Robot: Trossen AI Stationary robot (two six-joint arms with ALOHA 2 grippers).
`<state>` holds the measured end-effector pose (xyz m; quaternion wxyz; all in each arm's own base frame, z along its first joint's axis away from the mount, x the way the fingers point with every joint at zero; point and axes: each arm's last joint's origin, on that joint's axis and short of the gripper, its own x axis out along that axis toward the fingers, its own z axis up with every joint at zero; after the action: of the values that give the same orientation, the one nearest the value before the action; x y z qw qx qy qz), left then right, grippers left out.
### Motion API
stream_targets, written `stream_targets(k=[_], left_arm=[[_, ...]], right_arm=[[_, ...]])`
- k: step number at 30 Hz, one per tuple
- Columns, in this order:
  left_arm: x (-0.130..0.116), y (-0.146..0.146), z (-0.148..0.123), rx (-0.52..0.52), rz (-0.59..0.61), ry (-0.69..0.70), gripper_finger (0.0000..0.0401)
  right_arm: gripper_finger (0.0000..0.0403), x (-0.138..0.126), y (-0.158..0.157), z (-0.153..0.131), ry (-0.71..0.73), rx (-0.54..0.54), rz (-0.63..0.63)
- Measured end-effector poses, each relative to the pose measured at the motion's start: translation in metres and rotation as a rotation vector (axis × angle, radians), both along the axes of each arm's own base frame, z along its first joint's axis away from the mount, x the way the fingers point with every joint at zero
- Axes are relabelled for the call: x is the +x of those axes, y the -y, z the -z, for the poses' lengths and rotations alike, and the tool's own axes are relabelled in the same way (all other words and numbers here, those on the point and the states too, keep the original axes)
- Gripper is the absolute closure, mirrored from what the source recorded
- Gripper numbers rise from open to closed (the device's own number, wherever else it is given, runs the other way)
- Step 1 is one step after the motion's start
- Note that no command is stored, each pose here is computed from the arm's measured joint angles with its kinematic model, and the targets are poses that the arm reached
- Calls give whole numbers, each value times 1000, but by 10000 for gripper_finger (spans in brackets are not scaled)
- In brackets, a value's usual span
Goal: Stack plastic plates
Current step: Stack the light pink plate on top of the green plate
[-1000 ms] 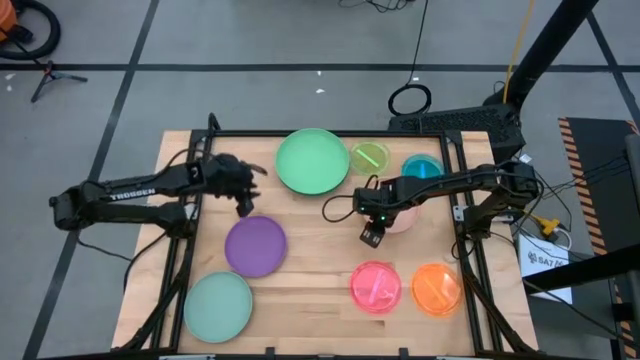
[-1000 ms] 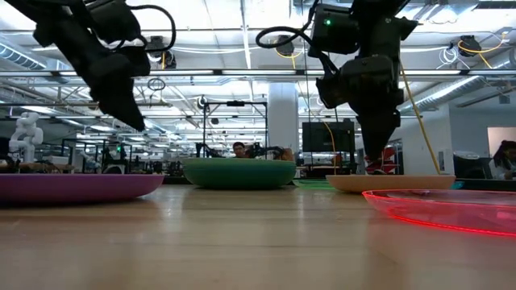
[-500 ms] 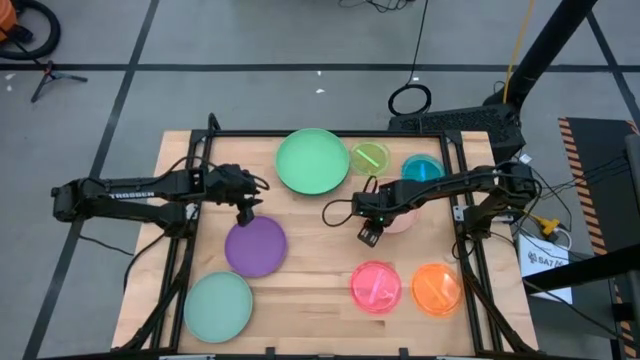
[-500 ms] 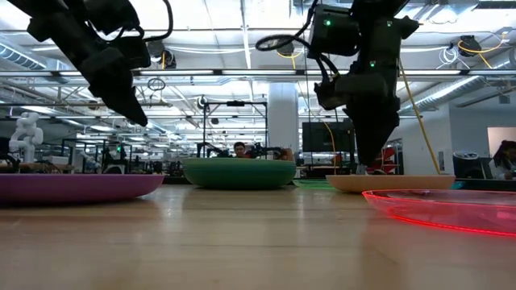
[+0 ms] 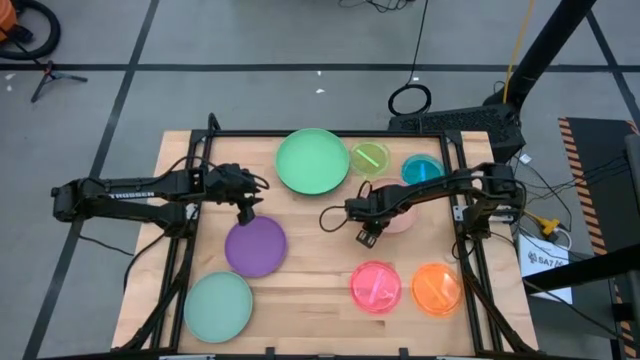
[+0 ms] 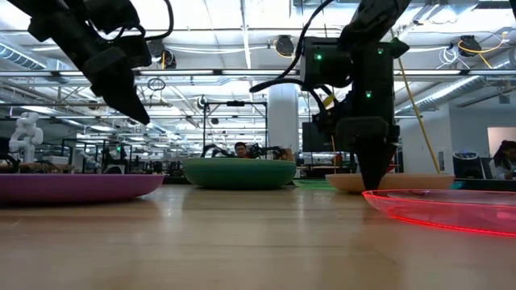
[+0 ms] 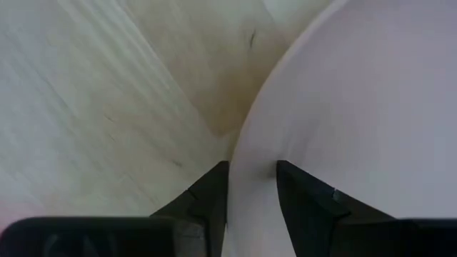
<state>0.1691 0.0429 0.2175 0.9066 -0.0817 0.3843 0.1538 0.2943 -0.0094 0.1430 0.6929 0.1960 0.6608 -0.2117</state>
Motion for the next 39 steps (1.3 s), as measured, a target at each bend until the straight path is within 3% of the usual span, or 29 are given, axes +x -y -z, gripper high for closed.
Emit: stream_targets(k=[11,17,26,30,33,39], left_arm=[[1,0,-1,2,-1,8,258],[1,0,-1,2,-1,9,258],[1,0,-1,14,9,13,258],[3,-1,-3,32,22,33,258],[5,-1,-5,60,42,58,258],[12,-3,-14,165,103,149,258]], right_arm=[[392,-1,0,0,-18,-21,-1],[391,-5,0,-14,-73,8,0],[396,-2,-2,-72,51,54,-19],[396,2,-3,-99,145,14,-135],[397,12,2,-119,230,-135,-262],[397,35,26,-132,348,-347,-677]])
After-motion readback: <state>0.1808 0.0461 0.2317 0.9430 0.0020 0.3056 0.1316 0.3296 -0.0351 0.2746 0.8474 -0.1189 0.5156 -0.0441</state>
